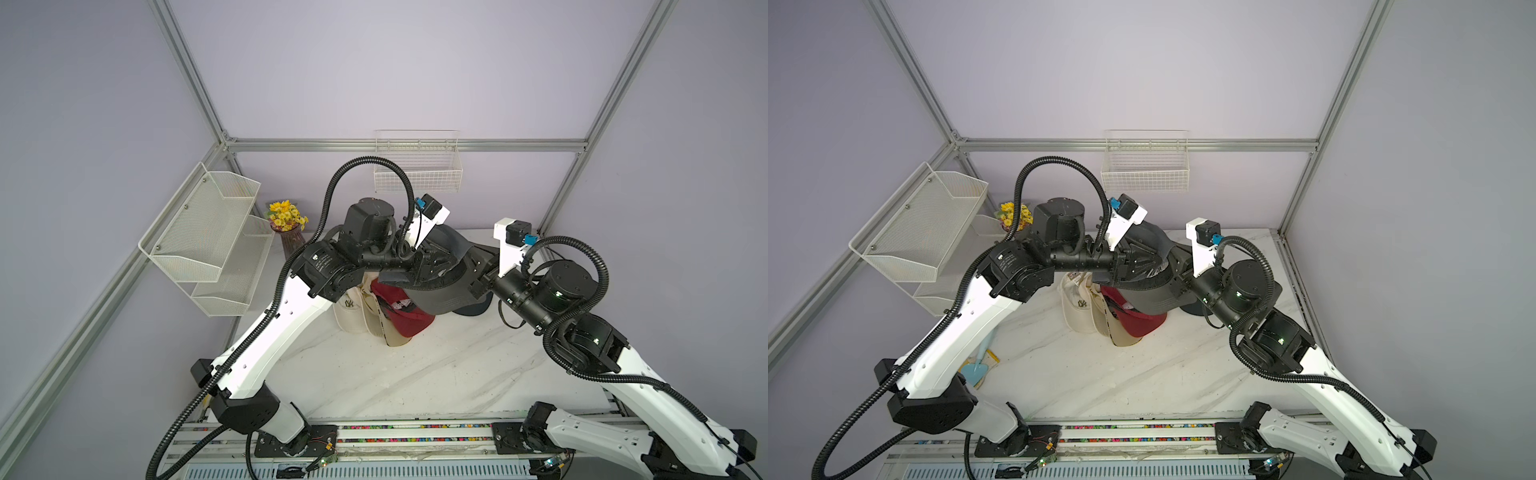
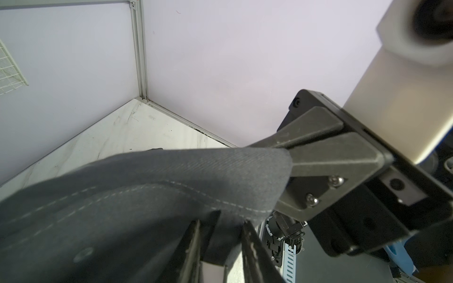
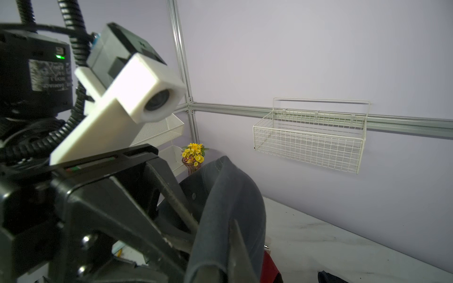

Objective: Open the adjustable buckle of the baseball cap
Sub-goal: Open the adjustable buckle on the baseball cap.

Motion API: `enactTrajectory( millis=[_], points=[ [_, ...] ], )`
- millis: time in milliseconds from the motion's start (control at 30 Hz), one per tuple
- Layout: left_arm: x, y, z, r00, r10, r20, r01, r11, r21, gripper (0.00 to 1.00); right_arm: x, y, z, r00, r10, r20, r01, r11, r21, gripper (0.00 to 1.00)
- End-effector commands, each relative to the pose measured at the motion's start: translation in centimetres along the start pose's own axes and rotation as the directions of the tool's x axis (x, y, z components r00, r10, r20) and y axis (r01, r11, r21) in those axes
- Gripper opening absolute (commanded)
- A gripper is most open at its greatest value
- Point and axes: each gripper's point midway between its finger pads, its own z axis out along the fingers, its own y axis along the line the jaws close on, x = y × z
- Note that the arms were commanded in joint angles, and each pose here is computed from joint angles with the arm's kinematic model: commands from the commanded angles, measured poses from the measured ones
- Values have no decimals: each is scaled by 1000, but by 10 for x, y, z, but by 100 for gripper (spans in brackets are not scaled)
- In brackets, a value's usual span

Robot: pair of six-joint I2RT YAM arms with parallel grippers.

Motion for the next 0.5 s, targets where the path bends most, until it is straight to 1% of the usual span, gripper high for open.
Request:
enactTrajectory(
  millis=[0, 300, 367, 467],
  points=[
    [-28, -13, -14, 996, 30, 82, -33, 999, 36, 27, -37, 4, -12, 993, 33, 114, -30, 999, -26, 0],
    [-32, -13, -13, 995, 34, 90, -38, 999, 39, 17, -40, 6, -14, 992, 44, 122, -40, 998, -39, 0],
    [-33, -14, -13, 995, 39, 93, -43, 998, 43, 13, -39, 7, -13, 992, 47, 117, -43, 998, -43, 0],
    [-35, -15, -15, 994, 43, 102, -47, 998, 43, 3, -39, 6, -14, 992, 50, 118, -45, 998, -43, 0]
  ],
)
